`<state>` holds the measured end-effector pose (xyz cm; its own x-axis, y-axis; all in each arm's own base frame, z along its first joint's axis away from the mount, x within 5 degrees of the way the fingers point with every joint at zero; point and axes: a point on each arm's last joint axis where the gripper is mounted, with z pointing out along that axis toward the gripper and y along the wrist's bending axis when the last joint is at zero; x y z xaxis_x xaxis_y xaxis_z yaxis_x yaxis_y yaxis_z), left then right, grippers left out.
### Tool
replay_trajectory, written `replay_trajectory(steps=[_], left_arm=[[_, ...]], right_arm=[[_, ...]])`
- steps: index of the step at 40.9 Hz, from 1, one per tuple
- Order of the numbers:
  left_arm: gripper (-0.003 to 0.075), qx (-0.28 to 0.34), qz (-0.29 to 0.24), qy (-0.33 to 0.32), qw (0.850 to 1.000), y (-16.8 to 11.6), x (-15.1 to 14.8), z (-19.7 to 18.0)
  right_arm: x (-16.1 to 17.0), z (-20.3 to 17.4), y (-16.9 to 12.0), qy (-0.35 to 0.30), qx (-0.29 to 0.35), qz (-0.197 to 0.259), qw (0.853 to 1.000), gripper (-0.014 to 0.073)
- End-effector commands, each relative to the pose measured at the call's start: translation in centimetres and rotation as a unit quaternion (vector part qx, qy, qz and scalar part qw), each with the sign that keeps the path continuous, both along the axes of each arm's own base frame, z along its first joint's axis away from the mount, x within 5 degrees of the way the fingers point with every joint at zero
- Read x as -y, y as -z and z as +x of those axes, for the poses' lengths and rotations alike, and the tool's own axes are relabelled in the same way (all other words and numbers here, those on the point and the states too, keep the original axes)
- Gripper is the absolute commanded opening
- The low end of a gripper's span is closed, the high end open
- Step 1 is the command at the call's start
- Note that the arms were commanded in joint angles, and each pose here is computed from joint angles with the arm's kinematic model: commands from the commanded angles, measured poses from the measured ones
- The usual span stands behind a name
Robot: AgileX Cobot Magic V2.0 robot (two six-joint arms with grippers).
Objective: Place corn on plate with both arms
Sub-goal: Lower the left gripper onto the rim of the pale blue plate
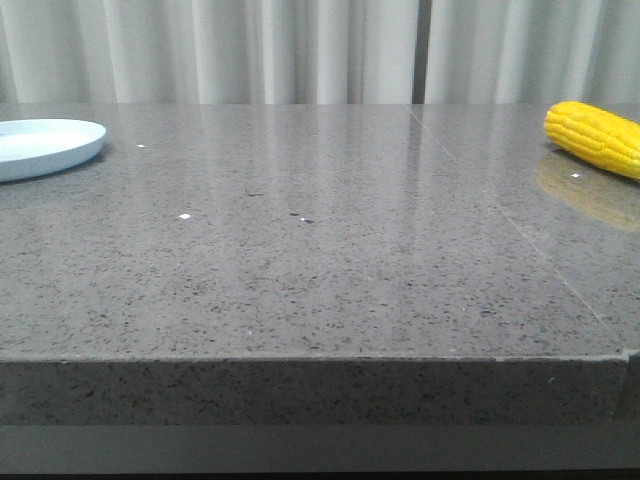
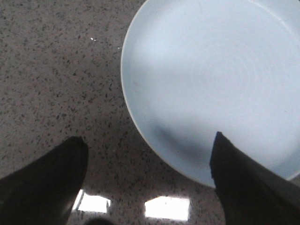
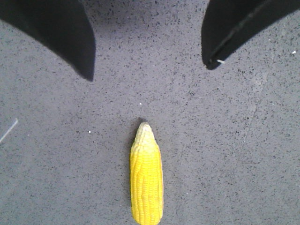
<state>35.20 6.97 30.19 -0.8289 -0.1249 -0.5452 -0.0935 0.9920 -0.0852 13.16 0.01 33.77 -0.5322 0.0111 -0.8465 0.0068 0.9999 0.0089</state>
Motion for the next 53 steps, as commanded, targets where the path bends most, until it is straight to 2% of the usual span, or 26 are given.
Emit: replay_trajectory(steps=[1,10,22,28,39,50,53], left_arm=[[0.0531,0.055,-0.001,-0.007,0.998,-2.0,-0.2,1.2],[0.0531,0.063,0.002,-0.012,0.998,-0.8,-0.9,4.0],[0.0531,0.067,0.003,-0.016,0.998,0.7,-1.5,6.0],[0.0498,0.070,0.005,-0.018,0.997,1.2,-1.6,6.5],[0.0340,0.052,0.000,-0.016,0.999,2.0,-1.6,6.7],[-0.0012,0.044,-0.002,-0.014,0.999,2.1,-1.6,6.6],[-0.0020,0.044,-0.005,-0.014,0.999,2.1,-1.5,6.6]], right_arm=[[0.1,0.3,-1.5,0.000,0.046,-0.009,0.999,0.0510],[0.1,0.3,-1.5,0.000,0.046,-0.009,0.999,0.0510],[0.1,0.3,-1.5,0.000,0.046,-0.009,0.999,0.0510],[0.1,0.3,-1.5,0.000,0.046,-0.009,0.999,0.0510],[0.1,0.3,-1.5,0.000,0.047,-0.009,0.999,0.0510],[0.1,0.3,-1.5,0.000,0.047,-0.009,0.999,0.0510],[0.1,0.3,-1.5,0.000,0.047,-0.009,0.999,0.0510]])
